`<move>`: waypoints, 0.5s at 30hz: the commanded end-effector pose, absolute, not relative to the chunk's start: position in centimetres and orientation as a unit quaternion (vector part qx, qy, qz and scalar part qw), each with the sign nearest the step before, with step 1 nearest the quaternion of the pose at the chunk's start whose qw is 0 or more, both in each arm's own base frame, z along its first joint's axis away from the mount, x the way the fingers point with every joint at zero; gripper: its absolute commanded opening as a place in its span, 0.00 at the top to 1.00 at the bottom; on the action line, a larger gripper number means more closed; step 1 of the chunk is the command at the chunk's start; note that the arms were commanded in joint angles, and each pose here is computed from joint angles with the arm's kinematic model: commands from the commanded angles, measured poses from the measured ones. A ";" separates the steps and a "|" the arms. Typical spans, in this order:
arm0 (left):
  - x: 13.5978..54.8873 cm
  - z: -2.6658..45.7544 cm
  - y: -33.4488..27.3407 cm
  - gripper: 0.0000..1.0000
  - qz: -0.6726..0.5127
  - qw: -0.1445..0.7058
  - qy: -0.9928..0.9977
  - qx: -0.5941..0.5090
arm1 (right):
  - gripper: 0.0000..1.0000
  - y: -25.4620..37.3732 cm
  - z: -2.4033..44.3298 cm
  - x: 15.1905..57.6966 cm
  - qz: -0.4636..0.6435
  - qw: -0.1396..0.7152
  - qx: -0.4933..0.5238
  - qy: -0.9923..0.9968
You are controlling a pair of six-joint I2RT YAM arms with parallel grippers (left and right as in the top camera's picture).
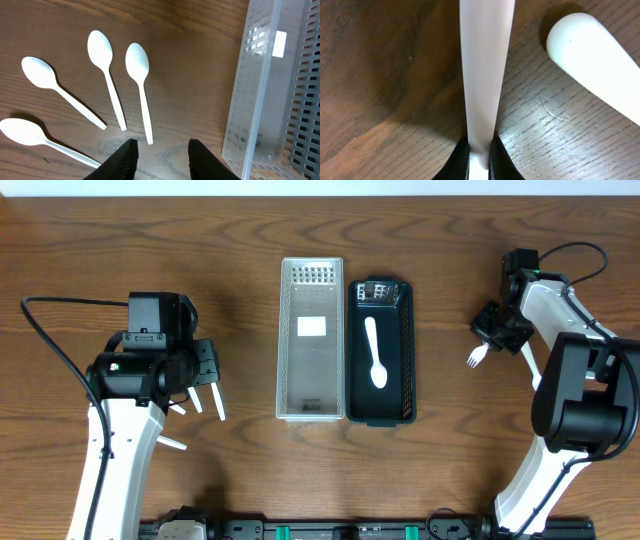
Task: Pack container
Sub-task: 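Return the right gripper to the white knife and grasp it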
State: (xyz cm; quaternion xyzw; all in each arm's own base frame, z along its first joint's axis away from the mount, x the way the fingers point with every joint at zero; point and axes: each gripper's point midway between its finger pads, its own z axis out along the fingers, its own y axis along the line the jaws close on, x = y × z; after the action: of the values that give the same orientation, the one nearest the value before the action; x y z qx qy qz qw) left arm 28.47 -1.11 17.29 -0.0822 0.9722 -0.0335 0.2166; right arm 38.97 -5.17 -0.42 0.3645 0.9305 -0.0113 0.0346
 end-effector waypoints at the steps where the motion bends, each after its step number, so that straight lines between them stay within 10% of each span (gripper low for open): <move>1: 28.7 17.8 -1.2 0.64 -0.034 0.222 0.971 -0.082 | 0.99 -5.2 -2.5 37.8 -0.017 0.001 0.363 0.932; 15: 28.7 17.8 -1.2 0.64 -0.034 0.222 0.971 -0.082 | 0.99 -0.6 6.6 40.0 0.012 0.111 0.251 0.961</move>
State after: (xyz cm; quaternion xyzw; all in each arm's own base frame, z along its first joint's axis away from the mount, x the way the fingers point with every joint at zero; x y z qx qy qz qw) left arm 28.47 -1.11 17.29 -0.0823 0.9723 -0.0334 0.2164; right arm 38.84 -2.91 1.34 0.3029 0.9520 -0.0085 0.0441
